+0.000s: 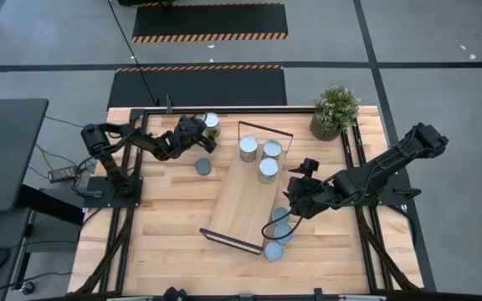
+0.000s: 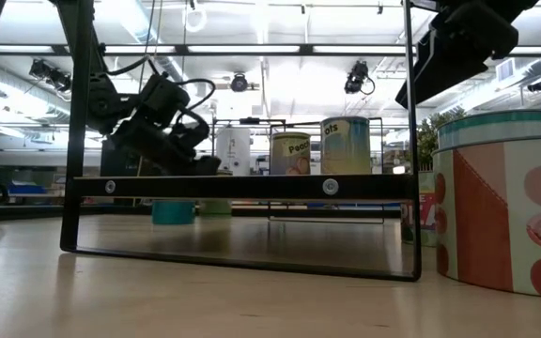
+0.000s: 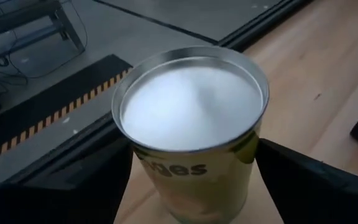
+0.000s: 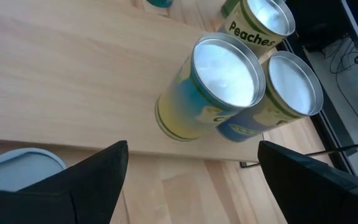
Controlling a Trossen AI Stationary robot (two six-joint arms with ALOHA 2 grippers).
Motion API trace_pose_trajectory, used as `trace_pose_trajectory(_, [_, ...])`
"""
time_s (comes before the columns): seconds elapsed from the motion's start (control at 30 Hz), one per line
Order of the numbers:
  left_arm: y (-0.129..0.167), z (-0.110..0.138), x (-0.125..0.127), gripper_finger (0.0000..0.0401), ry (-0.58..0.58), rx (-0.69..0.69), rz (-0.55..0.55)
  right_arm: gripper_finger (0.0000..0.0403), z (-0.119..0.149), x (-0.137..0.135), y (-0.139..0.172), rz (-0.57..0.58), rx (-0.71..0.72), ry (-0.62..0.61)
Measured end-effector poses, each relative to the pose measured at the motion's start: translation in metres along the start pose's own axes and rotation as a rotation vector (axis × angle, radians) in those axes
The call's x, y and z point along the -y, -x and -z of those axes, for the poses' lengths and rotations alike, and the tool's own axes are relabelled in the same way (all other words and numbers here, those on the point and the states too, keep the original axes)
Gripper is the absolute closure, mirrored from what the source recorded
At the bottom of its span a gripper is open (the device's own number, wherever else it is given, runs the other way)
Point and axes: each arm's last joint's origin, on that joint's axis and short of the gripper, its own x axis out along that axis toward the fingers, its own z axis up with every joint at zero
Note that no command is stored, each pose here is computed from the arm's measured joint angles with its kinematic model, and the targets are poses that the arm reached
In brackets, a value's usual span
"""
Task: Pick and place cans onto a shelf
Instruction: Put the canned oranges on the shelf
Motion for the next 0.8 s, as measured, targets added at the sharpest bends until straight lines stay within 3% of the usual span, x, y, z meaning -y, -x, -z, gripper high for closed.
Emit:
trace_pose_trajectory(0.37, [0.0001, -0.0071, 0.001, 0.0057, -0.061, 0.072, 0.044, 0.0036, -0.0002, -0.0002, 0.0, -0.002, 0.002, 0.005])
trace_pose_trajectory(0.8, [0.0002, -0.0099, 0.0032, 0.0049, -0.054, 0.099, 0.12, 0.0036, -0.0018, -0.001, -0.0001, -0.01, 0.013, -0.007])
